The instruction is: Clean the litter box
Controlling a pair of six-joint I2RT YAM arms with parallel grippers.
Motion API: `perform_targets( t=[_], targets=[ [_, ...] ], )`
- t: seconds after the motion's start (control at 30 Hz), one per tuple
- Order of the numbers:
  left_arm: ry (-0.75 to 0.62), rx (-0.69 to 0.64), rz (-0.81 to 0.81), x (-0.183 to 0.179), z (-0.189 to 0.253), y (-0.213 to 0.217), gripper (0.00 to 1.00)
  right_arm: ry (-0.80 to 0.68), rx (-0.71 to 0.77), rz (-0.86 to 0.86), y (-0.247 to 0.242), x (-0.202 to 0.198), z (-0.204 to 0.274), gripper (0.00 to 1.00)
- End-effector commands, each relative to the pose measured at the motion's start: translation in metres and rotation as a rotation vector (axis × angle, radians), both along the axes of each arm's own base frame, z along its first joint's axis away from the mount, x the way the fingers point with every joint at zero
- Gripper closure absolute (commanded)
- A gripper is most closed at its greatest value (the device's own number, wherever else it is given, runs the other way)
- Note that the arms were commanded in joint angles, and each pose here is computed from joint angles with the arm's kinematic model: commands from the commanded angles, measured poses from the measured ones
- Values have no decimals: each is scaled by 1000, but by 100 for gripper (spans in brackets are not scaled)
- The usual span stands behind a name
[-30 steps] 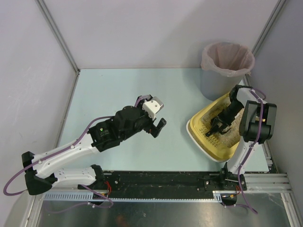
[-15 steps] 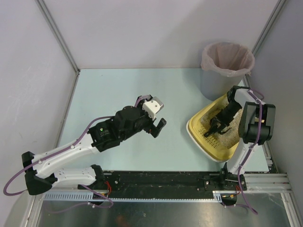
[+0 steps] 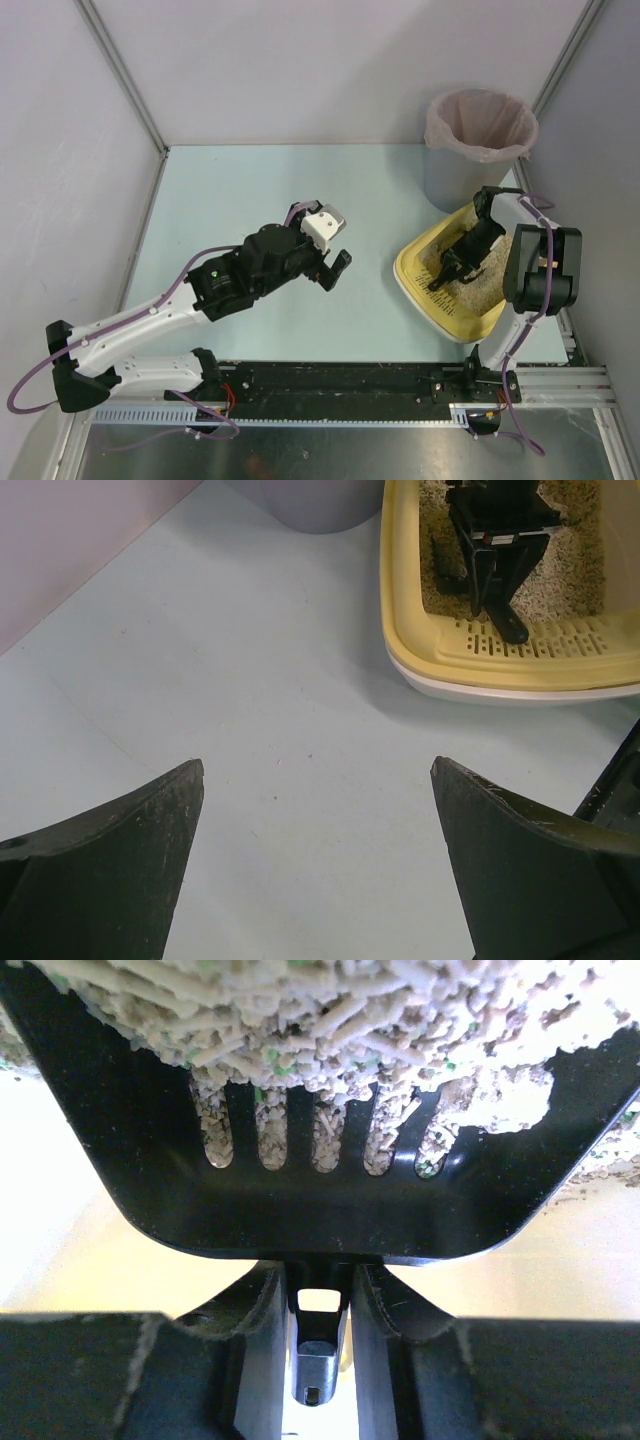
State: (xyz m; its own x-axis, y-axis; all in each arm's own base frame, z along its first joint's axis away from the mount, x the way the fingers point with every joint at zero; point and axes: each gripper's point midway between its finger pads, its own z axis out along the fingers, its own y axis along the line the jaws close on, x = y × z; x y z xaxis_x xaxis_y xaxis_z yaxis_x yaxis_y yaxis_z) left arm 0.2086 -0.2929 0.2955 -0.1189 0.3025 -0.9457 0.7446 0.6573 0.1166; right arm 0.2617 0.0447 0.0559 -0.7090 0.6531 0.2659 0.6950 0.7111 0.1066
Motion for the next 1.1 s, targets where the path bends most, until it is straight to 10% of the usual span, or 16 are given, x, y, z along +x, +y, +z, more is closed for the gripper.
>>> perform_targets(
  t=[0.0, 1.07],
  targets=[
    [-34, -6, -23, 0, 5, -5, 0, -213, 61, 10, 11, 52, -27, 100],
    [-21, 24, -20, 3, -6, -8, 0, -441, 20, -74, -50, 63, 34, 100]
  ],
)
